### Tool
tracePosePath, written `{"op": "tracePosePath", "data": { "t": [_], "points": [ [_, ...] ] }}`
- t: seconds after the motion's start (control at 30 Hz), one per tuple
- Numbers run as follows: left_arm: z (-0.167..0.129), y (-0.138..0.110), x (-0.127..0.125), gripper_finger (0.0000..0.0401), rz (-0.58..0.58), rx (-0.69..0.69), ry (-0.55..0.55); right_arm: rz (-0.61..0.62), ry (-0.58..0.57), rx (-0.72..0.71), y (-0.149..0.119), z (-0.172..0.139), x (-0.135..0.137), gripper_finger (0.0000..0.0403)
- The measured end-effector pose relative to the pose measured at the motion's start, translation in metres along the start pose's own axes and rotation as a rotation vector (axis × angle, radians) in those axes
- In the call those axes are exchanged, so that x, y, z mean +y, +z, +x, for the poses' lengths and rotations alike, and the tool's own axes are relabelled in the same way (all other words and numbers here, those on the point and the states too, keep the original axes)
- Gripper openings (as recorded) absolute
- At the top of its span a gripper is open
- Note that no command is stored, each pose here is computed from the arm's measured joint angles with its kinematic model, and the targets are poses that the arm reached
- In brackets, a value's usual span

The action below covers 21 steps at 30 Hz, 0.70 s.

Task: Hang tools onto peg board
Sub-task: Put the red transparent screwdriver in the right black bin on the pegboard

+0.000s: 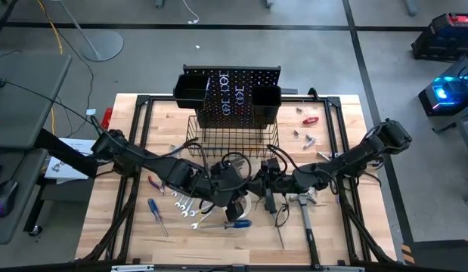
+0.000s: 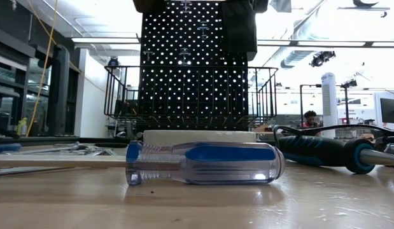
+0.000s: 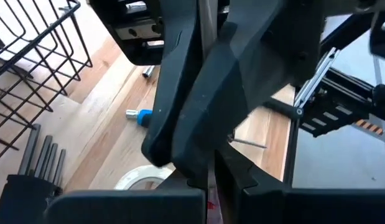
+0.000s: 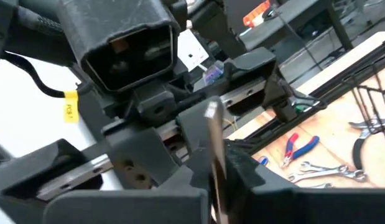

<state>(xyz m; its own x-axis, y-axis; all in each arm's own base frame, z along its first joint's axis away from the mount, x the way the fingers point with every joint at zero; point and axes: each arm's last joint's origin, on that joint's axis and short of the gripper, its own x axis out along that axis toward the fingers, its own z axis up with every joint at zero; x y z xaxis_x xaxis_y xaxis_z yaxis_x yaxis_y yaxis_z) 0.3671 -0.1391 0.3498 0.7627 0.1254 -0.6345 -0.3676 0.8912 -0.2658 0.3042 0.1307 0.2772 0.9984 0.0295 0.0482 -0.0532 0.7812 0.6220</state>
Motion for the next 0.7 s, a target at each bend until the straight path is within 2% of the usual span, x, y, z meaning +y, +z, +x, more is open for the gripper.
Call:
{"op": "tracePosePath", "data": {
  "t": [0.17,0.33,0.57,0.7],
  "points": [
    [-0.005,0.003,0.0,0.0012,0.007,-0.016,-0.014,-0.021,-0.001,-0.025,0.011,-0.007,0.005,0.0003],
    [-0.013,0.007,0.002,0.004,0.04,-0.031,-0.02,-0.042,-0.034,0.016,0.027,-0.022,0.008,0.0001],
    [-0.035,0.008,0.012,0.007,0.064,0.007,-0.001,-0.093,-0.07,-0.008,0.053,-0.044,0.014,0.0],
    [-0.057,0.005,0.023,0.0086,0.031,0.053,0.044,-0.128,-0.108,-0.058,0.065,-0.054,0.015,0.0]
  ]
}}
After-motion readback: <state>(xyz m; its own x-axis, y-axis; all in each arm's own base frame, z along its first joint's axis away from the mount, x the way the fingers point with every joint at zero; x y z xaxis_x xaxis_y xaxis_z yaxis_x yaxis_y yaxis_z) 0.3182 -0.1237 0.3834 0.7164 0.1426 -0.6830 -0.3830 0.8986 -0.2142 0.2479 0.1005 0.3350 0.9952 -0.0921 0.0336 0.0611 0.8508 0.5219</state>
